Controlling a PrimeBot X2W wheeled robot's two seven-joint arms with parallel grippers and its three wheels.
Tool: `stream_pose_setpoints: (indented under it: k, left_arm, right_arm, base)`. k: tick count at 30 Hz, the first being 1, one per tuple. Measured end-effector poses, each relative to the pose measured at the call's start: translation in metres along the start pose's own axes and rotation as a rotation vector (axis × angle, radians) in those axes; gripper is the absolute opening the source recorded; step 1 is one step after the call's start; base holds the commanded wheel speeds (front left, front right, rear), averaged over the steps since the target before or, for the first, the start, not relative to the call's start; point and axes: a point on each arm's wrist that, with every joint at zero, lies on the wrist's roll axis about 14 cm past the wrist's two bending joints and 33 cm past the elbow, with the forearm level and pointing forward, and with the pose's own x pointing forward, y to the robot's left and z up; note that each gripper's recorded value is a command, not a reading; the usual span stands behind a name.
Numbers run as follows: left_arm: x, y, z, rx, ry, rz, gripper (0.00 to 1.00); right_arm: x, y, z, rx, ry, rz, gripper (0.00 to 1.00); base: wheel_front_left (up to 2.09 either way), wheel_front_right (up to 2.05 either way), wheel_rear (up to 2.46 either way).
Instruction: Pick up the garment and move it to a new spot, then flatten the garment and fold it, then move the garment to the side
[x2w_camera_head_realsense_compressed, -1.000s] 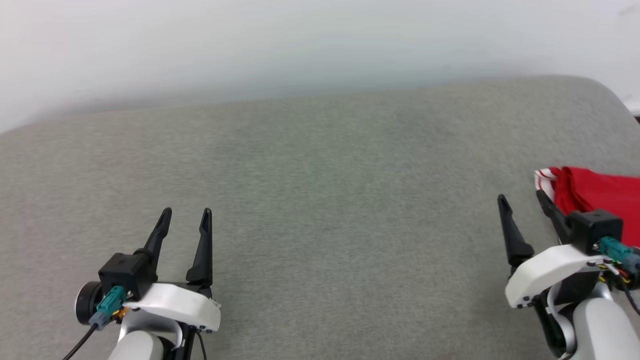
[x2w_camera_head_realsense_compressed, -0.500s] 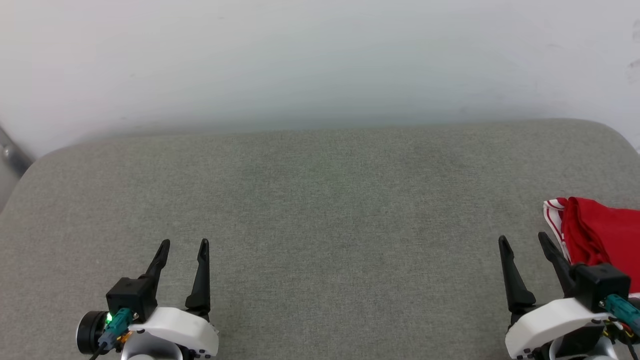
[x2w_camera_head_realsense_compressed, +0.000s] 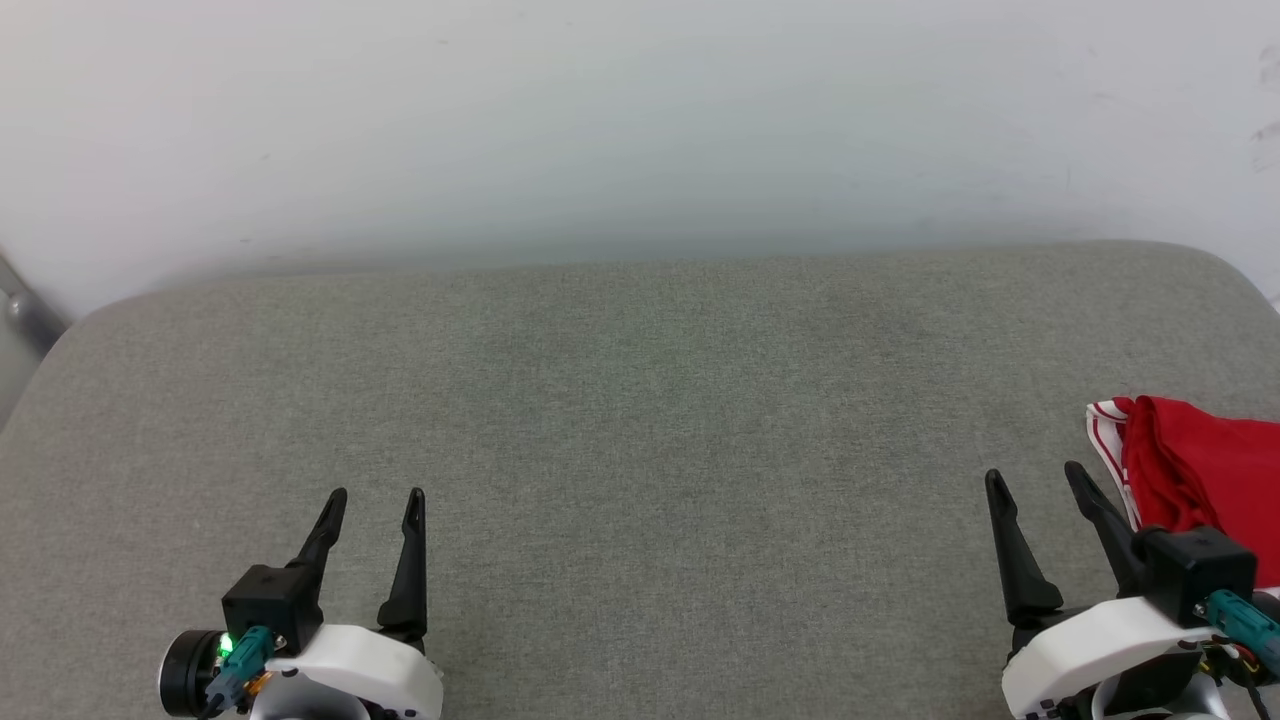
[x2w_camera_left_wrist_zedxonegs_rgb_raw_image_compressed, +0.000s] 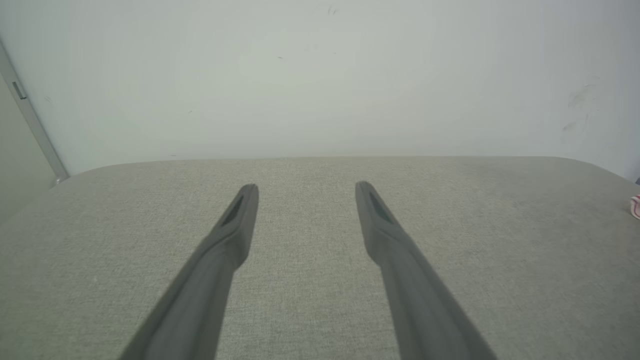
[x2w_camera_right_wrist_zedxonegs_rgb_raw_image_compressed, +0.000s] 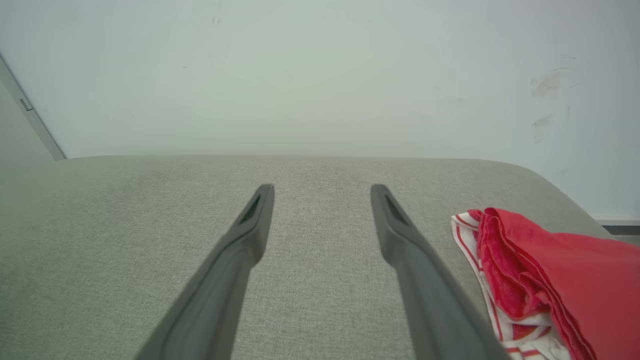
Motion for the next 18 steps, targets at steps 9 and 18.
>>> stream_pose_setpoints:
  k: [9,18]
  left_arm:
    - [-0.001,0.002,-0.002,0.005,0.005,0.005,1.00]
    - [-0.009,0.004,-0.025,-0.104,0.092,0.041,0.00]
  right_arm:
    - [0.001,0.002,-0.001,0.022,-0.004,0.006,1.00]
    - [-0.005,0.000,-0.022,0.130,0.060,-0.007,0.00]
  base:
    - [0.00,0.00,0.00]
    - [0.00,0.00,0.00]
